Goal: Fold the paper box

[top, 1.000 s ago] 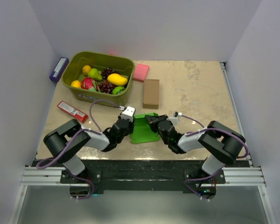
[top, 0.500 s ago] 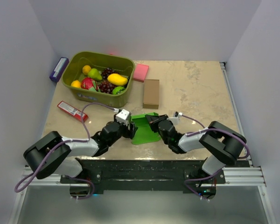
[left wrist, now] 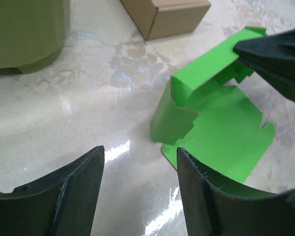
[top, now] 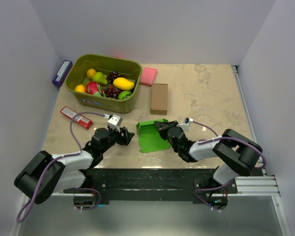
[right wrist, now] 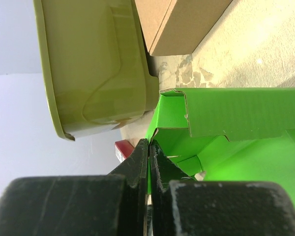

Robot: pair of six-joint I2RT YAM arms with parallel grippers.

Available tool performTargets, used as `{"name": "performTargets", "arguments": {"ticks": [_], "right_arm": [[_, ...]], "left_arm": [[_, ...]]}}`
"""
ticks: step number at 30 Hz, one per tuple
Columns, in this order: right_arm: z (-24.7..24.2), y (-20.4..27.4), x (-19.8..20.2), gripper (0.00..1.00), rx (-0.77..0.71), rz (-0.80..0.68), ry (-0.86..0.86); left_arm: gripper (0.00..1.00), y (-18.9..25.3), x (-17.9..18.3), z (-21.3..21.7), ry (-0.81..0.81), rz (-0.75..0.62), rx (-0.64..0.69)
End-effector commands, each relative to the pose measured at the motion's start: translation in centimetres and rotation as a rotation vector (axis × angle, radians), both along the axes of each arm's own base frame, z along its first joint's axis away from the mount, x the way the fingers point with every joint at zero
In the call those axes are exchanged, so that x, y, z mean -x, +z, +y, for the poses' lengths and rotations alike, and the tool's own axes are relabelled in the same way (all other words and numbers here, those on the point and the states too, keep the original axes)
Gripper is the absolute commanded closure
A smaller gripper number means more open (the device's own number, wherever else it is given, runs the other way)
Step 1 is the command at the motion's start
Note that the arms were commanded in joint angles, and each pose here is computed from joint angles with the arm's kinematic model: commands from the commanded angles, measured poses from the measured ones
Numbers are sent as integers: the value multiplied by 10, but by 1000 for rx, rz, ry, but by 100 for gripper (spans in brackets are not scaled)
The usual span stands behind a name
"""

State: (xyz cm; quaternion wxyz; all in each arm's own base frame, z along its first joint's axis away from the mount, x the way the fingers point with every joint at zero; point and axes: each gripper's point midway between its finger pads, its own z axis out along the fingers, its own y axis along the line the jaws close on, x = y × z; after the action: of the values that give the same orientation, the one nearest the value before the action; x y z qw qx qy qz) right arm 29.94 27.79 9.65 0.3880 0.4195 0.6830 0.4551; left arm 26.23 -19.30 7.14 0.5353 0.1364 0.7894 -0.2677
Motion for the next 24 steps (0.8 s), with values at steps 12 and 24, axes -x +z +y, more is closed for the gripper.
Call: {"name": "performTargets", "arguments": {"ticks": [12, 24], "right_arm": [[-10, -7, -3, 100, 62, -14, -37], [-7, -8, -3, 100, 64, -19, -24]], "left_arm": [[53, 15, -33, -42, -153, -157, 18], [61, 17, -47, -51, -167, -189, 9]]}}
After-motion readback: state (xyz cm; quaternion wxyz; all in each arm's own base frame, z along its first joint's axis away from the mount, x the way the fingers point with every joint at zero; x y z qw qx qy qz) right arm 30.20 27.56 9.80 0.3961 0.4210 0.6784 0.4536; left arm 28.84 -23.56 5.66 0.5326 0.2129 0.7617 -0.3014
